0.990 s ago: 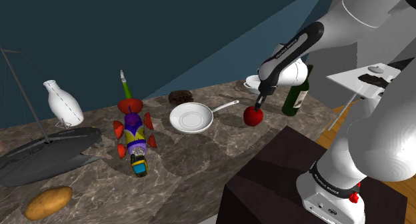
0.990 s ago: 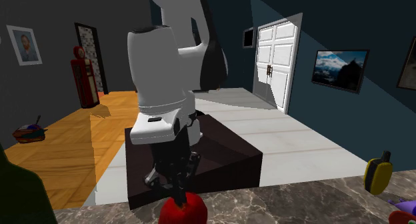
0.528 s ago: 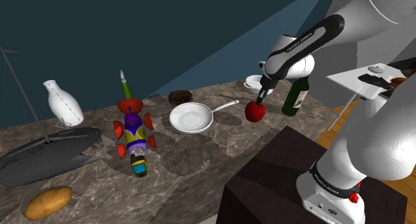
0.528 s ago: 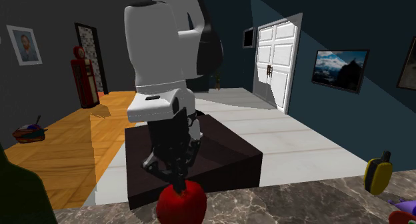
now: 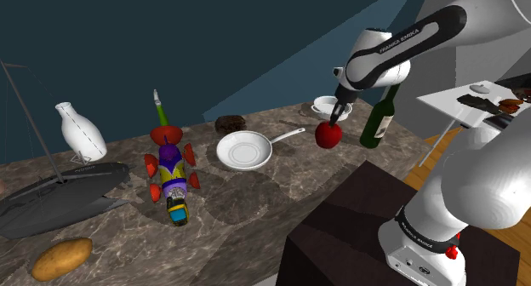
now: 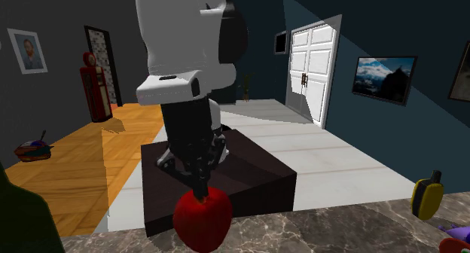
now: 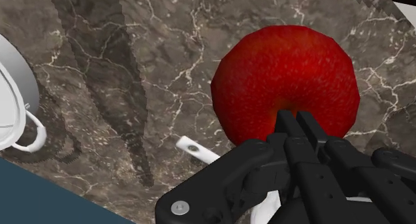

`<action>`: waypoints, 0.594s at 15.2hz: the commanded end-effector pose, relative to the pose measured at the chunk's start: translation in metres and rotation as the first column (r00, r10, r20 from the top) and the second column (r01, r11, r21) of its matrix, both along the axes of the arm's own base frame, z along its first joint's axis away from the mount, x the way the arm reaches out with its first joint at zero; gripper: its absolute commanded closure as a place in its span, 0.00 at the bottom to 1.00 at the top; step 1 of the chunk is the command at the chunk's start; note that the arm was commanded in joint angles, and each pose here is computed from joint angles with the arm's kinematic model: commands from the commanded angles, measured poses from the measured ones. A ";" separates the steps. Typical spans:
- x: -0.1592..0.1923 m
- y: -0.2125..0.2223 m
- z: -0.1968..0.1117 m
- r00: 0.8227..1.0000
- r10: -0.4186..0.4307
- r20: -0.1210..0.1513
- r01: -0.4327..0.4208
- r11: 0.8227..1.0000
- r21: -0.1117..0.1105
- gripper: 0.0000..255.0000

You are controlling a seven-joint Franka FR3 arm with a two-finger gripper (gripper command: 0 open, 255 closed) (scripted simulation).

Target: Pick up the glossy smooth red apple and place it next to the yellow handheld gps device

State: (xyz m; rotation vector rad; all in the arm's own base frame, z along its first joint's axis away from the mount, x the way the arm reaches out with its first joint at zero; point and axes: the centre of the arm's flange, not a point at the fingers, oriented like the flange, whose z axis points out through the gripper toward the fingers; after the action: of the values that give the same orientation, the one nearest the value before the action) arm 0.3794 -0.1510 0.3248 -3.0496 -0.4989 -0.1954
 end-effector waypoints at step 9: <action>-0.001 0.001 0.053 1.000 0.000 0.000 0.000 1.000 0.000 1.00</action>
State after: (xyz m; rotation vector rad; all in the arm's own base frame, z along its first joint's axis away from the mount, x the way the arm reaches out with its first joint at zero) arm 0.3783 -0.1501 0.3727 -3.0501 -0.4989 -0.1950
